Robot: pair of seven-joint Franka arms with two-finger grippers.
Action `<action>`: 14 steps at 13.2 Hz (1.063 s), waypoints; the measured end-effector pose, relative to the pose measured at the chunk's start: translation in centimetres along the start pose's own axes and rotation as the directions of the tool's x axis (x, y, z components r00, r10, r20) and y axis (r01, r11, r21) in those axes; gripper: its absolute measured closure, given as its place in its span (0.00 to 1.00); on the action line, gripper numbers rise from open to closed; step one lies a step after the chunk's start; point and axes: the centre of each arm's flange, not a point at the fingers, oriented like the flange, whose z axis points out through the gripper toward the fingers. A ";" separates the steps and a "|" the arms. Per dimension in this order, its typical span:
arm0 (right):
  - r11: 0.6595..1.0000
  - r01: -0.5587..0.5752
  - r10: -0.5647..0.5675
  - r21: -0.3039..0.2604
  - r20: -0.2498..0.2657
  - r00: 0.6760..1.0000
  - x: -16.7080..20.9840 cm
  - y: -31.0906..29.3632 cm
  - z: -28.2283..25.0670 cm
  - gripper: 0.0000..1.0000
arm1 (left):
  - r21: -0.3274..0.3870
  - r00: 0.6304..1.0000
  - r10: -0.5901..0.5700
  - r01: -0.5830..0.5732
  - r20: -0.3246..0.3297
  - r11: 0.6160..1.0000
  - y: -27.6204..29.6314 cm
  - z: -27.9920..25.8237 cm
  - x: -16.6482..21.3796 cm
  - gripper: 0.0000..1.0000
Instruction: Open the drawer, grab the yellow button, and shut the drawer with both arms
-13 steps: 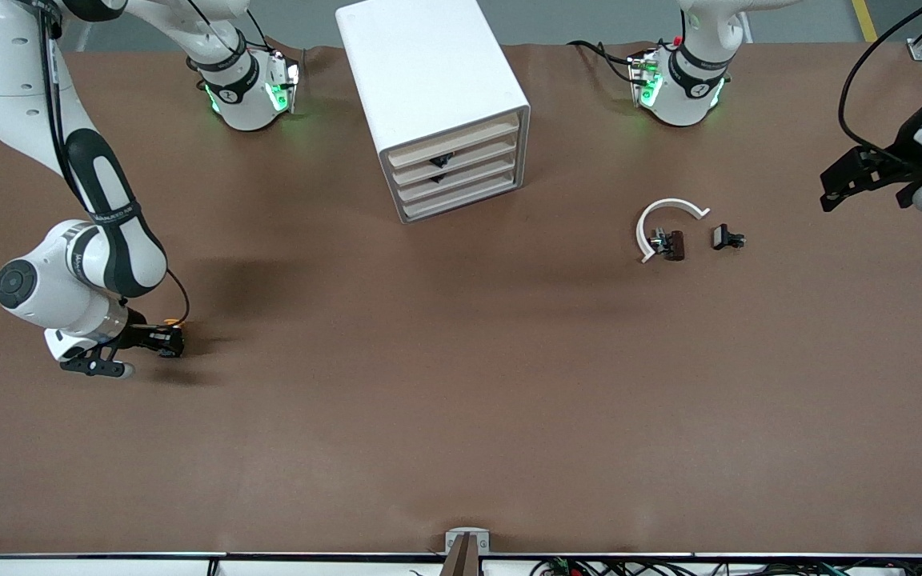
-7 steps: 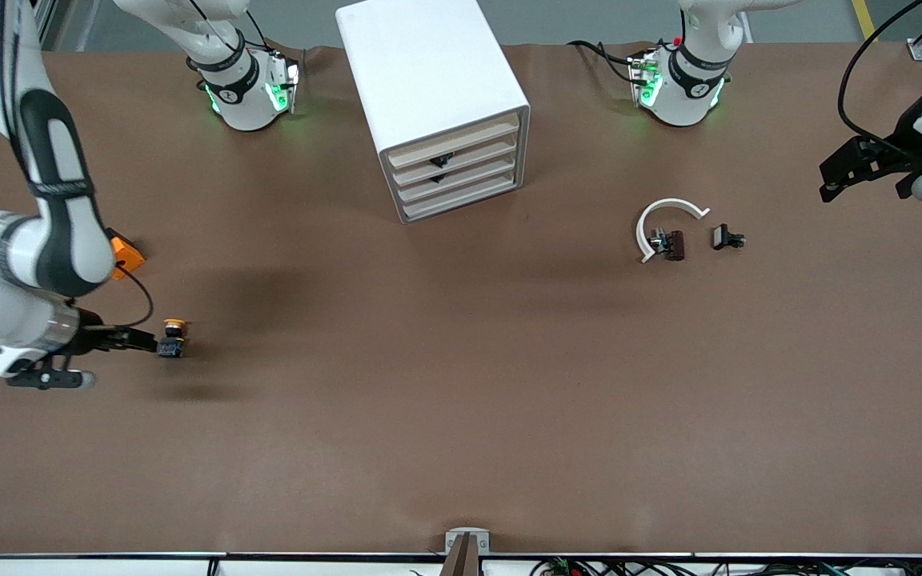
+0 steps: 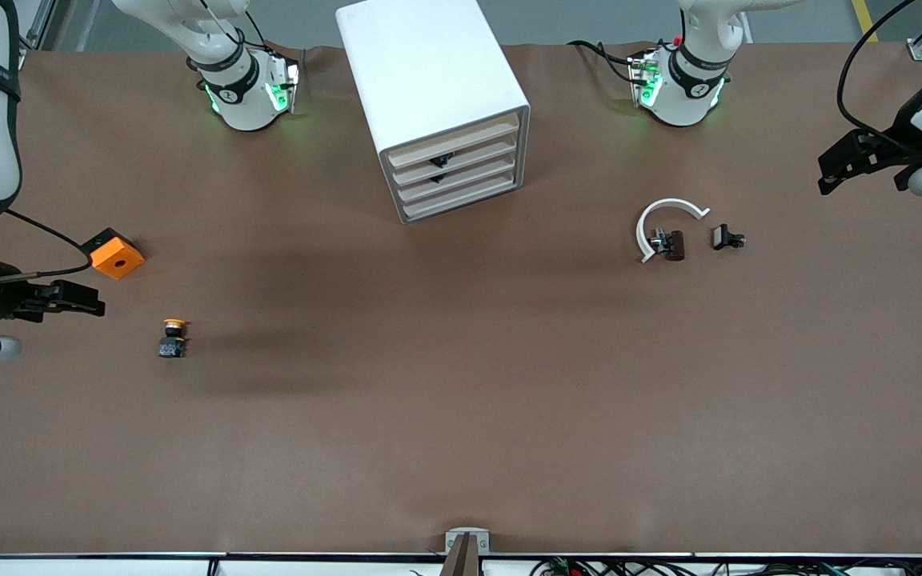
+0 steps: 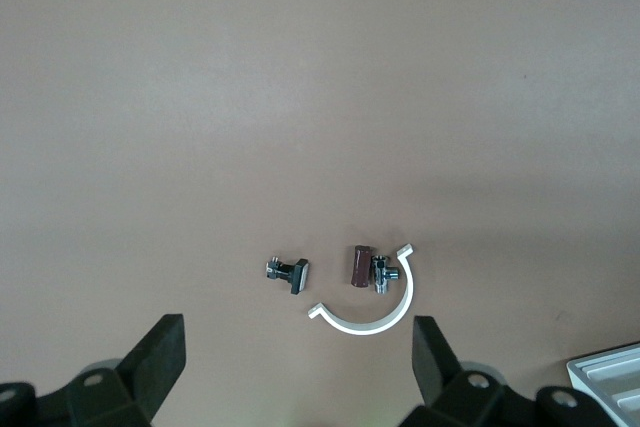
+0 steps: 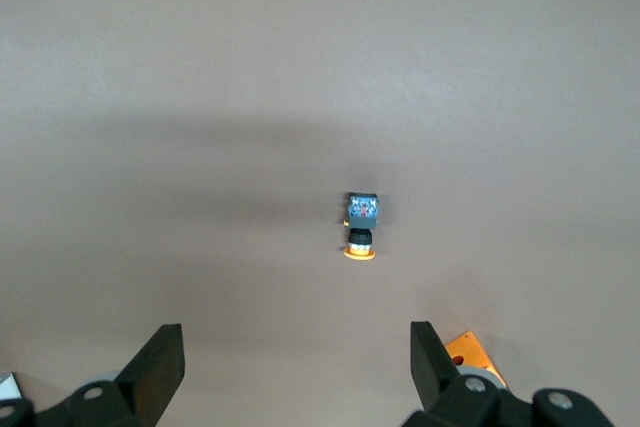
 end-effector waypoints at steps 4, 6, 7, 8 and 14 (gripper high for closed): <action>1.000 -0.024 0.024 -0.008 -0.012 1.000 -0.5 1.4 -2.7 0.00 | 0.000 1.000 0.000 0.000 0.004 1.000 -0.1 -1.2 -0.4 0.00; 1.000 -0.020 0.020 -0.002 0.010 1.000 -1.8 1.2 -4.4 0.00 | 0.000 1.000 0.003 -0.003 0.005 1.000 0.0 -1.4 -0.4 0.00; 1.000 -0.012 0.012 0.001 0.016 1.000 -2.6 1.1 -5.5 0.00 | 0.001 1.000 0.004 -0.005 0.011 1.000 0.1 -1.3 -0.5 0.00; 1.000 0.005 -0.005 0.002 0.008 1.000 -3.4 1.2 -6.7 0.00 | 0.001 1.000 0.006 -0.006 0.013 1.000 0.1 -1.3 -0.5 0.00; 0.999 0.042 -0.043 -0.015 -0.068 0.997 -10.5 1.0 -10.7 0.00 | -0.031 1.000 0.007 -0.007 0.002 0.999 0.4 -2.0 -0.6 0.00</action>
